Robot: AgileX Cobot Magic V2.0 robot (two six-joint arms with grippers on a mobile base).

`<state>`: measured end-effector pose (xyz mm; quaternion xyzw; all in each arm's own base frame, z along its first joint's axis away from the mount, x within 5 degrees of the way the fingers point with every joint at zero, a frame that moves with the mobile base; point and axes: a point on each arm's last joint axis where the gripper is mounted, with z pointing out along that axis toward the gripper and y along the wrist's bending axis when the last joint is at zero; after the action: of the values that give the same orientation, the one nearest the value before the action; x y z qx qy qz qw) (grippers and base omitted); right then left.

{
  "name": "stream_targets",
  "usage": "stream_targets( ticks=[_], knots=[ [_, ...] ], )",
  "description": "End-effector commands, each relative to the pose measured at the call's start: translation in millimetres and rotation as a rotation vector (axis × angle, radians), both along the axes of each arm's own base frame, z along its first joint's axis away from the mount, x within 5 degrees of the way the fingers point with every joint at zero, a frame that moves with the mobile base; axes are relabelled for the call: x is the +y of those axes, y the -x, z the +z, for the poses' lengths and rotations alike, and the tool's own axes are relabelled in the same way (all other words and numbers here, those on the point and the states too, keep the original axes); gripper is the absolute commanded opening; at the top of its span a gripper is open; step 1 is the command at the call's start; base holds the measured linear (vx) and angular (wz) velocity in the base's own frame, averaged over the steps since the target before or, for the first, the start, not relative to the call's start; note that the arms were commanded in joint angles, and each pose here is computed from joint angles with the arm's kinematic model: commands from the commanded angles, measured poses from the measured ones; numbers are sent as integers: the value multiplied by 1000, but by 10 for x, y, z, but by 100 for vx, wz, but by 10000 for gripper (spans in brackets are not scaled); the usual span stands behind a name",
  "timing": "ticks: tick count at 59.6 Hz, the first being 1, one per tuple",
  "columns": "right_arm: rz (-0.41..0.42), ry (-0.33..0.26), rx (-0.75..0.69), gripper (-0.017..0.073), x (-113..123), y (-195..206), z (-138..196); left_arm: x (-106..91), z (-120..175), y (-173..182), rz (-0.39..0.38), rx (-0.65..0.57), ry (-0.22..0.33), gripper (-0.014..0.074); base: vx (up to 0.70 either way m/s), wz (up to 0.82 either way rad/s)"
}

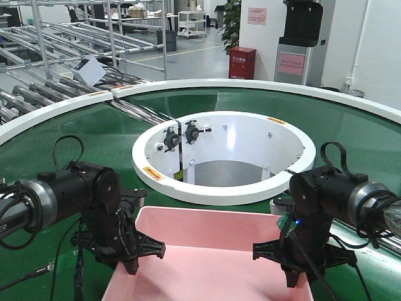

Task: Grab pink bin and stack on right shelf
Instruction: 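Close both grippers on the bin walls and lift the bin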

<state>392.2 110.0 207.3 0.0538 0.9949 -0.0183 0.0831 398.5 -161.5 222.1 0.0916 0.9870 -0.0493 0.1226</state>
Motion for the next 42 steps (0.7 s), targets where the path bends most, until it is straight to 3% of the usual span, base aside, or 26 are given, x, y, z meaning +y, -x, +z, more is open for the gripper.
stream_targets(
  ticks=[1,14,24,31,42],
  knots=[
    [5,8,-99,9,-55,-7,318,39,329,5,-4,-97,8,121,0,0],
    [7,13,-107,-3,-60,19,454,83,432,65,24,-89,-9,122,0,0],
    [53,46,-200,-3,-27,192,859,254,896,285,111,-157,-68,122,0,0],
    [86,67,-258,-3,41,410,1114,318,1233,547,162,-207,-61,122,0,0],
    [130,53,-347,-3,86,915,1372,330,1440,1164,201,-311,-18,122,0,0]
  ],
)
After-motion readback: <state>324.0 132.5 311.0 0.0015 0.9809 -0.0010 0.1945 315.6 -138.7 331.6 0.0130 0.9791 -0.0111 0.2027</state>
